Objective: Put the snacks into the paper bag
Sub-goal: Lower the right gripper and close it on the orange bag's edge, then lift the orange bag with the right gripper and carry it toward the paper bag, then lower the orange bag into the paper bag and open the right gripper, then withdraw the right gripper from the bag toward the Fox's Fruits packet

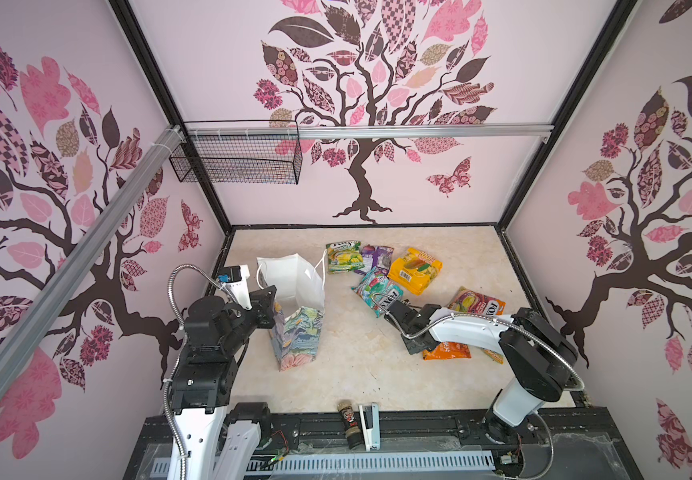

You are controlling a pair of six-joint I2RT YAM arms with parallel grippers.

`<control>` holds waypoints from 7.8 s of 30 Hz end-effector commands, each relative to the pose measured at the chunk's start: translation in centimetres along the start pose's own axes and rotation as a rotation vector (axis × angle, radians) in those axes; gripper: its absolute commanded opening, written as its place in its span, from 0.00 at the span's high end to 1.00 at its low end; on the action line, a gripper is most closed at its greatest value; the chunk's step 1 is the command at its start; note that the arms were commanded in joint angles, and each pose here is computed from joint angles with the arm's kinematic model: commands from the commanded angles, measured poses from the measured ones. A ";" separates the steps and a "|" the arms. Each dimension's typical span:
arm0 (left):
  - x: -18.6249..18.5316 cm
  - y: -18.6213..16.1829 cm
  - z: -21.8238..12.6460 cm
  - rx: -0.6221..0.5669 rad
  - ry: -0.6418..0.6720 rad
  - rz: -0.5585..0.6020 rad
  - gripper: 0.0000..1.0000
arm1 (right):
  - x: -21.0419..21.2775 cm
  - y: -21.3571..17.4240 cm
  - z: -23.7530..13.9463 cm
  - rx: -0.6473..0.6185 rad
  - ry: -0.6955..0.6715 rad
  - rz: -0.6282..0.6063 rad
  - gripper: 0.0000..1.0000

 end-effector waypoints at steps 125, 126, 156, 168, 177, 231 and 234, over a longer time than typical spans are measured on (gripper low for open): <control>-0.2 0.0 -0.5 -0.031 -0.016 0.016 1.00 | 9.6 15.2 -46.8 -0.926 1.568 -0.290 1.00; -0.2 0.0 -0.5 -0.030 -0.016 0.017 1.00 | 9.8 15.6 -46.8 -0.922 1.571 -0.293 1.00; -0.1 0.0 -0.6 -0.037 -0.010 0.018 1.00 | 13.7 22.6 -41.9 -0.844 1.521 -0.306 1.00; -0.1 0.0 -0.7 -0.038 -0.008 0.019 1.00 | 12.6 22.3 -38.4 -0.794 1.501 -0.156 1.00; 0.0 0.0 -0.7 -0.038 -0.006 0.019 1.00 | 12.5 22.8 -36.7 -0.772 1.457 -0.097 1.00; 0.0 0.0 -0.6 -0.035 -0.006 0.020 1.00 | -8.0 17.4 -27.4 -0.750 0.213 0.189 0.01; -0.1 0.0 -0.4 -0.033 -0.010 0.016 1.00 | -10.5 15.7 -23.7 -0.635 -0.024 0.204 0.01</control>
Point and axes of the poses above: each gripper's point midway between its finger pads, its own z axis out along the fingers, its own x axis along the line the jaws close on, y = z × x, the point moved 1 cm from there along -z, back along the fingers, and after that the axes turned 4 degrees about -z, right-handed, at the moved point
